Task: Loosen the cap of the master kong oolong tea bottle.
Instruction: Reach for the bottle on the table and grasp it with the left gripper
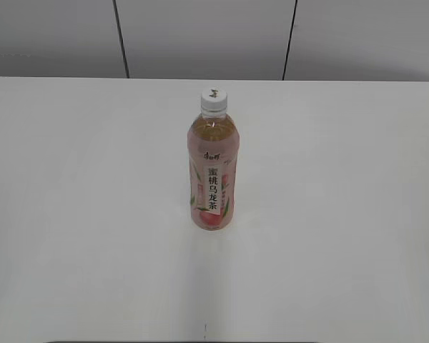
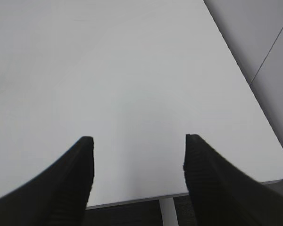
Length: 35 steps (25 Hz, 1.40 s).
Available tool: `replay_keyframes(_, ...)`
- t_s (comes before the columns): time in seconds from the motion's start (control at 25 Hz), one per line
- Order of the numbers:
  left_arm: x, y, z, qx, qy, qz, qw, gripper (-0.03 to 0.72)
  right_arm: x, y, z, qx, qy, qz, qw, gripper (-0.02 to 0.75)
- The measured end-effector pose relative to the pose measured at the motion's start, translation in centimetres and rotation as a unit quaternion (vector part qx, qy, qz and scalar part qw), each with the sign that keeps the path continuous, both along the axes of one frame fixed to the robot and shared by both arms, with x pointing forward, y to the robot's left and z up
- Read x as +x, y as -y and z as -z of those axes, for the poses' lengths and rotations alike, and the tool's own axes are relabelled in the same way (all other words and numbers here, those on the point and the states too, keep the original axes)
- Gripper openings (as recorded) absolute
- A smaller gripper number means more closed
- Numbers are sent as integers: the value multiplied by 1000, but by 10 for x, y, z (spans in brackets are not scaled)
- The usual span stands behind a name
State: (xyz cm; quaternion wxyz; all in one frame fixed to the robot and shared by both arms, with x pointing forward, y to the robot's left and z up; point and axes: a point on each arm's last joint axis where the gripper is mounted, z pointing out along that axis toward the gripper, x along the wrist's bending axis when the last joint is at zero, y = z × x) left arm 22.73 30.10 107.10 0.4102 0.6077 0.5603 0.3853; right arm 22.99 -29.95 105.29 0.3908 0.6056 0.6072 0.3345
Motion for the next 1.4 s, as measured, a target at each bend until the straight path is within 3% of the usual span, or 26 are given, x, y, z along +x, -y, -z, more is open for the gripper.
replay_keyframes(1.24,0,1,0,-3,0,2,1000,262,0,0,0,0,0,0,1000,460)
replay_keyframes(1.4,5,5,-11,-20,33,19,999,262,0,0,0,0,0,0,1000,460)
